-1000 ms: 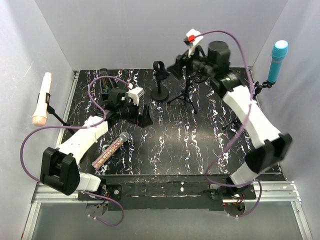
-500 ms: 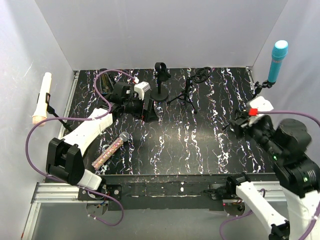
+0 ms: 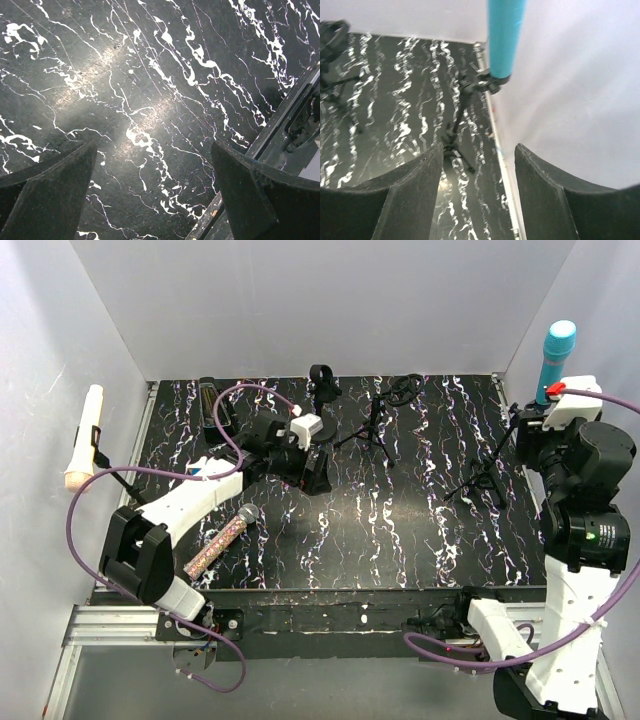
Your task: Remove the microphone from the stand
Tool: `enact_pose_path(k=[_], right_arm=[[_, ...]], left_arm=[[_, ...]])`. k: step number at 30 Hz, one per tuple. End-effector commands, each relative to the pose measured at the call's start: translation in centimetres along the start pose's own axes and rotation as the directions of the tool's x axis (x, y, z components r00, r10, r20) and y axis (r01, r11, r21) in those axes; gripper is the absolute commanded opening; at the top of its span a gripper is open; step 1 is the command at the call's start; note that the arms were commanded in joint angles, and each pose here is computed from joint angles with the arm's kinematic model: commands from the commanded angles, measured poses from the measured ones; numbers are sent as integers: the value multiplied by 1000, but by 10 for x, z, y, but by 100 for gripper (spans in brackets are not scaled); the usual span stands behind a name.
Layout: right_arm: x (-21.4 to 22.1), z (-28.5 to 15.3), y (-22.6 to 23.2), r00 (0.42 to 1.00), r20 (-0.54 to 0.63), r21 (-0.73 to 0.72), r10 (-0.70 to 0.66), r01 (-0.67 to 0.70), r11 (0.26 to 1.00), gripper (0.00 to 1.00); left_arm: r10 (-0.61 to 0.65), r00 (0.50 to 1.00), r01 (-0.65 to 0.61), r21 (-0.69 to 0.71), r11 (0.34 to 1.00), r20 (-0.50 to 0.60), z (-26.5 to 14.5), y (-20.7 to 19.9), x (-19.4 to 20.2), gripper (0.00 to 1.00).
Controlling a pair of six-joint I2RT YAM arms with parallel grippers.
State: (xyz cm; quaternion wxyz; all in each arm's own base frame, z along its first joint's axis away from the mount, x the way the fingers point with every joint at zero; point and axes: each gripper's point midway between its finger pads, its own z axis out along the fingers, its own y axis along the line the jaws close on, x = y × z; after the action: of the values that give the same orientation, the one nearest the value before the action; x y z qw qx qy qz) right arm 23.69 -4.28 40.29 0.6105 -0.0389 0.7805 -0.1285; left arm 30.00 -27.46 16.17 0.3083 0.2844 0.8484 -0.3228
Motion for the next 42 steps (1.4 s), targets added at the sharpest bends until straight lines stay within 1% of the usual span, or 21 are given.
enact_pose_path(k=[1, 2, 5, 7, 12, 16, 17, 18, 19, 21, 24, 26, 28, 29, 31, 34, 35, 40, 42], right_arm=[[-43, -9, -39, 985, 167, 170, -50, 21, 985, 66], [-51, -7, -43, 978, 197, 182, -73, 36, 983, 67], [-60, 4, -51, 964, 235, 210, -122, 72, 975, 68], [-63, 12, -54, 954, 265, 225, -139, 79, 971, 69], [-59, 38, -48, 909, 366, 218, -198, 123, 968, 71], [-61, 56, -52, 906, 377, 225, -190, 109, 968, 71], [-67, 58, -53, 896, 402, 227, -192, 105, 968, 71], [-67, 61, -54, 894, 404, 228, -192, 104, 968, 70], [-69, 64, -48, 882, 426, 203, -200, 122, 972, 70], [-72, 68, -45, 863, 457, 199, -216, 138, 970, 69], [-75, 74, -51, 863, 464, 217, -199, 107, 970, 67], [-75, 76, -54, 865, 463, 228, -193, 94, 969, 63], [-80, 75, -51, 847, 490, 225, -208, 107, 968, 57], [-83, 73, -46, 830, 513, 210, -221, 128, 969, 53], [-87, 69, -40, 810, 538, 193, -231, 149, 970, 37], [-91, 66, -37, 811, 543, 171, -219, 148, 974, 8], [-93, 64, -37, 809, 547, 170, -217, 146, 974, 1], [-106, 50, -37, 790, 578, 163, -206, 135, 977, 1], [-109, 48, -37, 794, 577, 154, -191, 125, 980, 1]], left_arm=[[88, 994, -84, -60, 995, 61, -10, -9, -18, 98], [88, 995, -85, -60, 995, 56, -12, -11, -17, 98], [86, 996, -85, -75, 994, 20, -14, -10, -14, 98], [97, 995, -96, -59, 994, 8, -15, -13, -15, 98], [137, 990, -135, -44, 990, 34, -16, -17, -27, 98], [158, 986, -156, -43, 987, 55, -18, -19, -36, 98], [159, 986, -156, -45, 987, 56, -19, -19, -37, 98], [185, 981, -183, -44, 982, 53, -19, -18, -38, 98], [186, 981, -184, -45, 982, 52, -20, -18, -38, 98], [189, 981, -187, -40, 981, 52, -20, -19, -37, 98], [200, 978, -198, -35, 980, 52, -21, -20, -38, 98], [211, 976, -209, -35, 977, 56, -22, -21, -39, 98], [217, 974, -216, -34, 976, 61, -21, -21, -42, 97], [219, 974, -217, -33, 976, 64, -20, -21, -43, 97], [222, 972, -221, -26, 975, 75, -19, -22, -46, 96], [219, 972, -218, -27, 976, 87, -17, -22, -46, 96], [222, 971, -220, -27, 975, 90, -18, -22, -47, 96], [212, 973, -210, -28, 977, 94, -20, -23, -45, 96], [212, 972, -210, -28, 977, 101, -20, -23, -46, 96]])
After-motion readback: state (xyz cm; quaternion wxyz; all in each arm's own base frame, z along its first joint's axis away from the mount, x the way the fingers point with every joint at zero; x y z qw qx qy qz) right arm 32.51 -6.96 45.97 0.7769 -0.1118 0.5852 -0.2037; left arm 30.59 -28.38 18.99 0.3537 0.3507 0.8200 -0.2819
